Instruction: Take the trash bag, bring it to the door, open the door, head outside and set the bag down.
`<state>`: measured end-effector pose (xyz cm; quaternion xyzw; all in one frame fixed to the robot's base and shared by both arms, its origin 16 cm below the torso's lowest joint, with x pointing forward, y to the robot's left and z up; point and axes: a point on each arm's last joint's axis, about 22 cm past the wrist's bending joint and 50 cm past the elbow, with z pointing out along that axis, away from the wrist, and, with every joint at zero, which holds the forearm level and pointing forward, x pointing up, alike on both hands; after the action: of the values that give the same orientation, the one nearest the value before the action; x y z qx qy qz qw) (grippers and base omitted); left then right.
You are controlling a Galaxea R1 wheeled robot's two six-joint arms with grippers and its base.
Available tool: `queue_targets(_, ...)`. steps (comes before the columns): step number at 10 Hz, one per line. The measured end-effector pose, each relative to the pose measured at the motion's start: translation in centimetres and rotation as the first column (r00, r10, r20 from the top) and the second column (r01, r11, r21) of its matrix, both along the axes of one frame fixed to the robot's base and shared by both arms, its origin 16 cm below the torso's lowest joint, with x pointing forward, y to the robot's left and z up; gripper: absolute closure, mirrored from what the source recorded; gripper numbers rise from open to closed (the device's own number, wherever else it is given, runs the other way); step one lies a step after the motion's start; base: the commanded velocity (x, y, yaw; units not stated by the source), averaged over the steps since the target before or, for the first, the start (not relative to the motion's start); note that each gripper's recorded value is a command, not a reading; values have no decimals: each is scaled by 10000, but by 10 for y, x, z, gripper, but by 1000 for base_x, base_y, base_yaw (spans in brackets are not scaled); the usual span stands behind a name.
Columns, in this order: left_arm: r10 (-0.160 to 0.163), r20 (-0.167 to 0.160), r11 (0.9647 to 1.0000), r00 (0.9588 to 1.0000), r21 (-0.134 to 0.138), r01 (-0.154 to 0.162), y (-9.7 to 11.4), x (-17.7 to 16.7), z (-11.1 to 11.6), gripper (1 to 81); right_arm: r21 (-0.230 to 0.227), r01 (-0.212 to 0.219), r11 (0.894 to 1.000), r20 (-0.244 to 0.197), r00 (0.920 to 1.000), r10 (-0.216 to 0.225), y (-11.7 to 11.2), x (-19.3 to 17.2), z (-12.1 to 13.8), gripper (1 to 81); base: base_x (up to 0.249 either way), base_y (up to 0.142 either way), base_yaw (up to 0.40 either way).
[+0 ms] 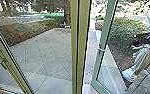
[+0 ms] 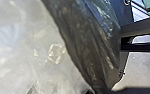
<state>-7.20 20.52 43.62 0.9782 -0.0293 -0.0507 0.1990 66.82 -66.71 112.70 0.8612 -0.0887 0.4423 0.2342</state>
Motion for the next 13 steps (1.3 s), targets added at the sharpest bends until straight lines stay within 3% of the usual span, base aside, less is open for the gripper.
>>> queue_targets(2,-223,-45,9997,9997,-34,223,-1,6,-1,811,99,2,10000,-50,10000,-2,-11,-17,-13,10,0,0,0)
queue_targets(6,-187,-82,9998,9998,-16,187,0,3,-1,811,209,-48,9998,-46,10000,49,-15,-18,-29,10,0,0,0)
queue_targets(9,-59,-135,10000,9999,15,59,0,3,-1,811,136,-54,9999,38,10000,54,-19,-15,-27,10,0,0,0)
queue_targets(11,-27,-136,10000,9999,20,27,0,3,-1,811,-214,68,9997,-61,10000,-70,-24,-12,-26,10,0,0,0)
queue_targets(13,-54,-149,10000,9999,18,54,0,4,-1,811,-816,-244,9964,39,9997,248,-31,-11,-25,10,0,0,0)
